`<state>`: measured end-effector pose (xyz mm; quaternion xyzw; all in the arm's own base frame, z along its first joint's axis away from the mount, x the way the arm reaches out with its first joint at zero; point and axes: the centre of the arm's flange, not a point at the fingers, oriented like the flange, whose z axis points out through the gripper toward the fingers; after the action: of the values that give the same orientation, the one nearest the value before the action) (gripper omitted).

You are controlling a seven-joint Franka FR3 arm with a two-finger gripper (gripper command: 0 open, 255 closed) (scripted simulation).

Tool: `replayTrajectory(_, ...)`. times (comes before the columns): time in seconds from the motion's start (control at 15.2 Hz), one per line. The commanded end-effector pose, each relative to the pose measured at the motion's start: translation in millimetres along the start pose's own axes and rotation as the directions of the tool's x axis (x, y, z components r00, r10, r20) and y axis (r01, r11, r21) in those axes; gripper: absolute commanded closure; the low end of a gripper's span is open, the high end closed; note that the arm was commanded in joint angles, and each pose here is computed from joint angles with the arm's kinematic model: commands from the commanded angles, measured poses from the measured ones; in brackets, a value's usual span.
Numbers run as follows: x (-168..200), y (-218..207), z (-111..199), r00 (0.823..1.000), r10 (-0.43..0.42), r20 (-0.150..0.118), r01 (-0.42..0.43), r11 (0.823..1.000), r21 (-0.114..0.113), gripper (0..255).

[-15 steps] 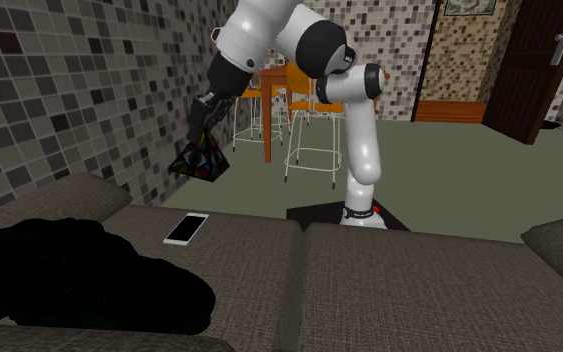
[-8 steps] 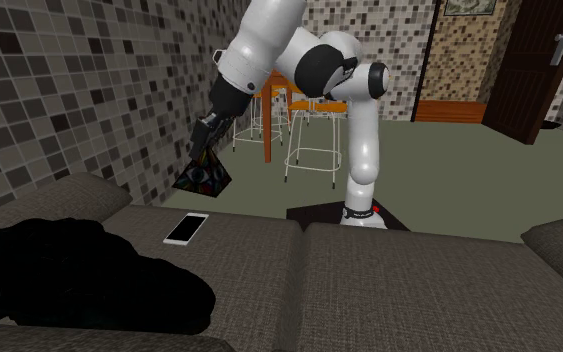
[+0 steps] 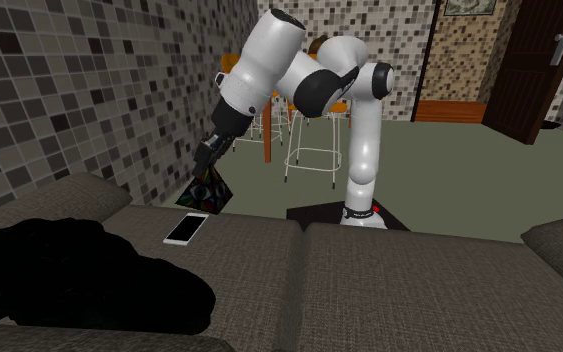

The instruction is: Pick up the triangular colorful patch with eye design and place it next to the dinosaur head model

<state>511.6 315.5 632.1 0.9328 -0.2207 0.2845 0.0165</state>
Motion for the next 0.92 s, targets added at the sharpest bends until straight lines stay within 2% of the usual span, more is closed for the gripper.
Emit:
replayTrajectory(0.0,-6.3,0.8,8.9,1.0,0.0,0.0,0.0,1.0,0.001,255)
replayTrajectory(0.86,-43.3,7.3,66.4,1.0,0.0,0.0,0.0,1.0,0.001,255)
